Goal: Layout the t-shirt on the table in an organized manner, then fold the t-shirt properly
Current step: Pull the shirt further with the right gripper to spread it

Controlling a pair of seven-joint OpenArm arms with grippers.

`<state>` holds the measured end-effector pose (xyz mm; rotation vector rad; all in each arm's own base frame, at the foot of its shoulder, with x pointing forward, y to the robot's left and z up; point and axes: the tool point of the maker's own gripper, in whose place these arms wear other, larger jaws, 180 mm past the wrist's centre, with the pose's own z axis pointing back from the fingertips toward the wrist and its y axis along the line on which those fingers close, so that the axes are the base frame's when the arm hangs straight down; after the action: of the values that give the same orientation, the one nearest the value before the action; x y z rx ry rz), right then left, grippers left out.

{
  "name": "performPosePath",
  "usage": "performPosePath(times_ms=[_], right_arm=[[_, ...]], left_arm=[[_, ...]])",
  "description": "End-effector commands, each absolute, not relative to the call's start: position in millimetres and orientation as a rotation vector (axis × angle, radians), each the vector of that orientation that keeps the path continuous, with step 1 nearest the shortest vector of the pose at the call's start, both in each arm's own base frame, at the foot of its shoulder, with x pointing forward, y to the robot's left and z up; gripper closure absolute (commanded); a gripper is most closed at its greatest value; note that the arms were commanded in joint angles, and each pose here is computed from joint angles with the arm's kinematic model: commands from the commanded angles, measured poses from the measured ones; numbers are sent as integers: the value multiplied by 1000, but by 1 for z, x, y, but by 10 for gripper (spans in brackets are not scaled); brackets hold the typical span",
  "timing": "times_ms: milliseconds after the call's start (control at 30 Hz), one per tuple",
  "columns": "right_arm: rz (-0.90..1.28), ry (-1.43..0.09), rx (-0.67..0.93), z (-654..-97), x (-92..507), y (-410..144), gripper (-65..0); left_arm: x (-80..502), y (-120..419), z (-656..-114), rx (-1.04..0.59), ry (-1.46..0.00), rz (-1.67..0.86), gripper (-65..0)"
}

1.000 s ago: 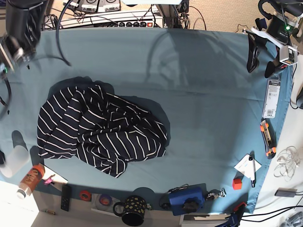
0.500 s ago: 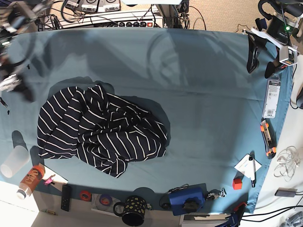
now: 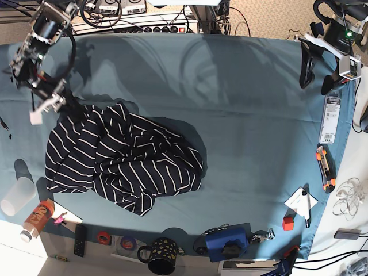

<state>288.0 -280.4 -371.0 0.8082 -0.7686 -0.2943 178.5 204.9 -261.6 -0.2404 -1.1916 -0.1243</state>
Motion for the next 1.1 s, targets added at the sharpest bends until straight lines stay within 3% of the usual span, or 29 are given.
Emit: performPosePath(times_ms=[0,200,267,333,367,533,733,900,1067], right_arm=[[-281,-820,817,-354,301,-285,-260],[-224,-854,817,-335,327,-281,-257],[-203,-855,817,-331,333,-277,-171],[-187,-852,822,-328,335,-275,-26],[-187,-866,827,-324,337,-277,0],[-180,-1050,762,-275,340,-308,0],[-101,-1297,513,-185,324,-363,0],[-45,-1323,393,-153,316,-387,0],[-50,-1275,371,-166,312,-389,0]], left_arm=[[179,204,-251,-248,-1228,-137,-348],[180,203,-251,-249,-1231,-137,-348],[182,203,-249,-248,-1239,-138,-348],[185,203,-247,-248,-1252,-140,-348],[187,204,-246,-247,-1257,-141,-348],[188,203,-246,-246,-1256,-143,-328],[190,181,-252,-323,-1240,-167,-280],[189,104,-273,-493,-1152,-310,-281],[192,30,-271,-631,-1150,-414,-281]])
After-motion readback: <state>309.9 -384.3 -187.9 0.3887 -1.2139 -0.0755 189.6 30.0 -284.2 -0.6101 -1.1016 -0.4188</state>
